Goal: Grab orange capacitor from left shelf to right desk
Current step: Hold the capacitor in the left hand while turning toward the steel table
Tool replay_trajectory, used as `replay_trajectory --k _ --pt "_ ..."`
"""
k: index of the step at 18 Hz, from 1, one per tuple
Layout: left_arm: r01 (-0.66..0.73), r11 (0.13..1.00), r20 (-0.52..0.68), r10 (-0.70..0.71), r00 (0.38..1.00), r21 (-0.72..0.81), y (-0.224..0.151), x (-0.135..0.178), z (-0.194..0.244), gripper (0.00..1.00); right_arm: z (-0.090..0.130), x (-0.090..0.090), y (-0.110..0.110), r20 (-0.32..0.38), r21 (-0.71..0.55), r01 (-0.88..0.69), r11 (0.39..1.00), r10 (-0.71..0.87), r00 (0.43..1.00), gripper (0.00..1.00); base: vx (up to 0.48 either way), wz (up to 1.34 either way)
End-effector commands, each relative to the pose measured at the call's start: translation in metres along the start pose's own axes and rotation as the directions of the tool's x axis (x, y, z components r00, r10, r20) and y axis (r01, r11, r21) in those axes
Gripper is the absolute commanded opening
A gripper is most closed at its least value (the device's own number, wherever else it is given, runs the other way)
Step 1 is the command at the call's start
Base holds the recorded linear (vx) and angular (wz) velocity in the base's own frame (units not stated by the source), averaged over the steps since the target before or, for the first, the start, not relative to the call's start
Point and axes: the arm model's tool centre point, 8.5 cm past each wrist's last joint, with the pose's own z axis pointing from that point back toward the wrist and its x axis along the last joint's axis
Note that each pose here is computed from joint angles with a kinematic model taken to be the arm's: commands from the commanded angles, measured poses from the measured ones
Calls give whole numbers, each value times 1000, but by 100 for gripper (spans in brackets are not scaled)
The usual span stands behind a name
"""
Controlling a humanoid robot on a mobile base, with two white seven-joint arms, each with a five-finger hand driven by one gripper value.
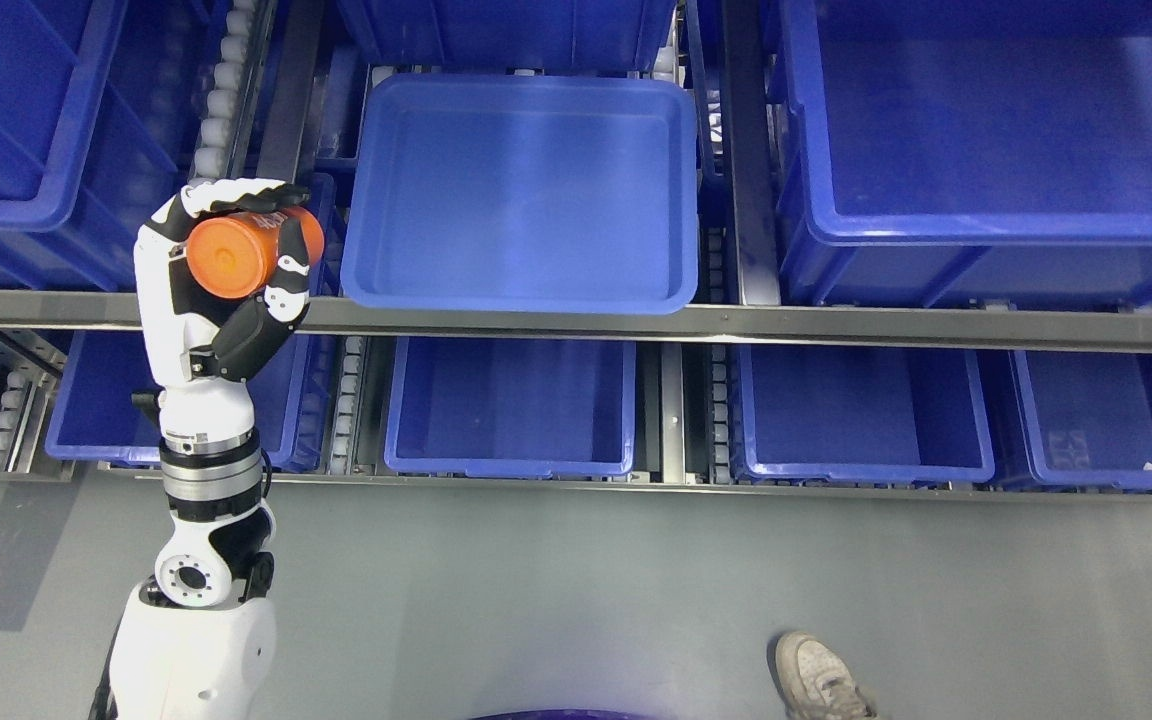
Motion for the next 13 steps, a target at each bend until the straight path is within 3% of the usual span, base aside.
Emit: replay_trajectory --k 1,9,13 --pt "24 1000 13 -24 1000 15 9 4 -3 2 -1 -7 -11 -3 -17 13 1000 -13 1000 100 -177 -105" --pt "10 1000 15 -10 1000 10 4 3 -4 2 -1 -7 -11 -3 -17 13 1000 -13 1000 100 -196 -318" --pt "-59 997 -4 59 998 -47 -24 -1 0 2 -1 -7 -11 -3 -17 13 1000 -13 1000 100 -164 -521"
